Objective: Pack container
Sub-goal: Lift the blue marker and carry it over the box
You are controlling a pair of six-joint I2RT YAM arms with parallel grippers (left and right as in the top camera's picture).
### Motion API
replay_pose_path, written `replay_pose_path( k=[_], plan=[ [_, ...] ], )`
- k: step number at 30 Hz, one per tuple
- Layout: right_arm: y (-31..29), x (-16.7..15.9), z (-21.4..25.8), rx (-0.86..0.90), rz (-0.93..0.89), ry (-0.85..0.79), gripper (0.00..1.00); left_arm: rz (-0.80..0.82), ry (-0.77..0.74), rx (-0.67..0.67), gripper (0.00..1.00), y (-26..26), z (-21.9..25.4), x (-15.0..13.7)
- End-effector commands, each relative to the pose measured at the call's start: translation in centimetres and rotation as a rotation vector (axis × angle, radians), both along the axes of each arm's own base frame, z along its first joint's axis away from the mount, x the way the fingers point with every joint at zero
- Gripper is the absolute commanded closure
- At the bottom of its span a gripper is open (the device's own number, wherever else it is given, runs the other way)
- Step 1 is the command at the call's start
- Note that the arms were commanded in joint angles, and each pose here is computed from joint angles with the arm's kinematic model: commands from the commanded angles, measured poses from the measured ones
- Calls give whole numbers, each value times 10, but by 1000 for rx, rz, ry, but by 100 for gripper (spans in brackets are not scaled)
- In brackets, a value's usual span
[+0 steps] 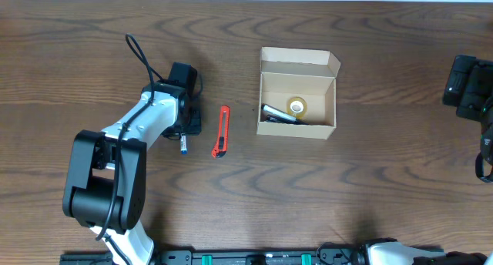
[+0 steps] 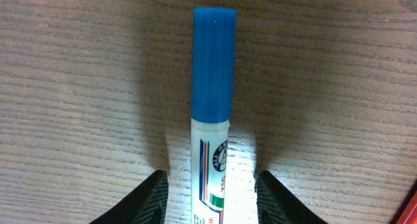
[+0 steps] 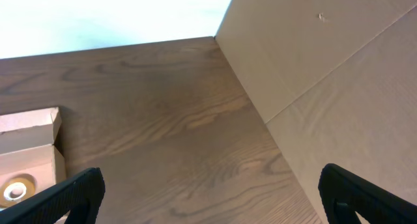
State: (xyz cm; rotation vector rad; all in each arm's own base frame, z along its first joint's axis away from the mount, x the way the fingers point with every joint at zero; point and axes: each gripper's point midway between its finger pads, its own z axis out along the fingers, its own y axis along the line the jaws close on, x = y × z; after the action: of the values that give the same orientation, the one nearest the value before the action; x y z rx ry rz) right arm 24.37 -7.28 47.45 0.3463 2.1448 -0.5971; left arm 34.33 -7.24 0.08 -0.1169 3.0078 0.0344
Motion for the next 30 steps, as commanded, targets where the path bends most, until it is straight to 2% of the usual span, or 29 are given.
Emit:
replay_pose_path(
  k=[1, 5, 8, 12, 16, 27, 30],
  plan=[
    [-3, -1, 0, 0, -20, -3, 1, 5, 14, 3, 56, 0, -5, -2],
    [-3, -1, 0, 0, -20, -3, 1, 5, 11, 2, 68, 0, -5, -1],
    [-3, -1, 0, 0, -20, -3, 1, 5, 12, -1, 71, 0, -7, -2],
    [-3, -1, 0, 0, -20, -3, 1, 5, 18, 1, 87, 1, -10, -5],
    [-3, -1, 0, 0, -20, -3, 1, 5, 19, 1, 94, 1, -12, -7],
    [-3, -1, 0, 0, -20, -3, 1, 7, 27, 1, 94, 1, -12, -9],
    [-3, -1, 0, 0, -20, -3, 1, -30, 46, -57, 94, -9, -10, -12]
  ],
)
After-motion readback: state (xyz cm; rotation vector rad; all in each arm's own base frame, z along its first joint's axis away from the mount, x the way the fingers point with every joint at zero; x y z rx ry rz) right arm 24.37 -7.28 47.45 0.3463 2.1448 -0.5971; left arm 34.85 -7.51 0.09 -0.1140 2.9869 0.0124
